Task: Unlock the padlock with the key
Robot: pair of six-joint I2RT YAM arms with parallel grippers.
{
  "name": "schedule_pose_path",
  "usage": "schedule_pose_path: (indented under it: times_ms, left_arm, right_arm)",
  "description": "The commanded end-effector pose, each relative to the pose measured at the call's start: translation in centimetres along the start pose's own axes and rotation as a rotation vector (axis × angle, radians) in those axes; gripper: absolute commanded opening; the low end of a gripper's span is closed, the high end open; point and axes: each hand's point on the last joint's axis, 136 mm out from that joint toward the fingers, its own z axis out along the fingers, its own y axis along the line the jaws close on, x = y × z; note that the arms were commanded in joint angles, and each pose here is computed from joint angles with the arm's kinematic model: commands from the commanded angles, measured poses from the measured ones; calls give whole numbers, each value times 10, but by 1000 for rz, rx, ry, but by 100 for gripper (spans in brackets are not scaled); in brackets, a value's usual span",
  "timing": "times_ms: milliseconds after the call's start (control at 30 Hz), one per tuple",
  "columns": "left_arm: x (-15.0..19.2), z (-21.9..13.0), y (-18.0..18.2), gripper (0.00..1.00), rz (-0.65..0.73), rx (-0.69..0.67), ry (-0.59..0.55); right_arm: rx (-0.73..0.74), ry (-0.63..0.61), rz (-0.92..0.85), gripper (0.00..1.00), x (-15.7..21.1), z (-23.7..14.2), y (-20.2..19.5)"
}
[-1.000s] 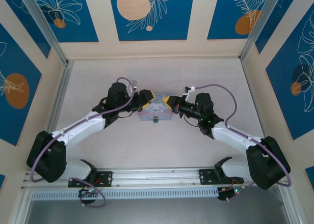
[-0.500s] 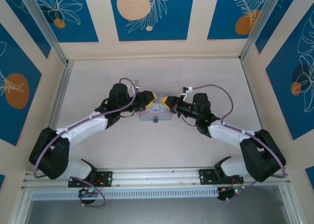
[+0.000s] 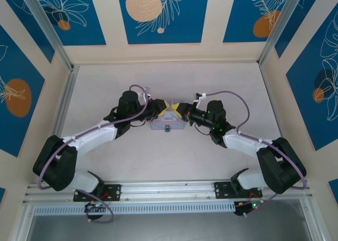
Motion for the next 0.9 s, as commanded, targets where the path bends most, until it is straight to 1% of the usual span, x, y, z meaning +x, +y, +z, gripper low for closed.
schedule_pose_path:
  times_ms: [0, 433, 567, 600, 633, 700, 733, 767, 800, 867]
  left_arm:
    - [2, 4, -6, 24, 15, 31, 11]
    - [3, 5, -6, 11, 17, 27, 9]
    - [2, 4, -7, 0, 20, 26, 1]
    - [2, 4, -7, 0, 23, 24, 0]
    - [2, 3, -7, 0, 29, 22, -2]
    - [2, 1, -7, 0, 62, 3, -3]
    - [1, 0, -8, 0, 90, -6, -4]
    - [1, -3, -8, 0, 136, -26, -4]
    - [0, -6, -8, 0, 185, -51, -4]
    - [-1, -13, -10, 0, 280, -87, -12]
  right_arm:
    - [-13, 9, 0, 0, 3, 3, 0]
    - [-4, 7, 16, 0, 4, 5, -7]
    - [1, 6, 19, 0, 4, 5, -9]
    - [2, 9, 21, 0, 5, 4, -10]
    - [8, 6, 25, 4, 3, 3, -11]
    - [30, -9, 37, 39, 0, -5, -17]
    - [47, -21, 45, 49, -2, -10, -21]
    - [67, -34, 50, 56, -4, -18, -26]
    - [93, -47, 56, 59, -6, -26, -32]
    - [130, -62, 35, 61, -6, -41, -37]
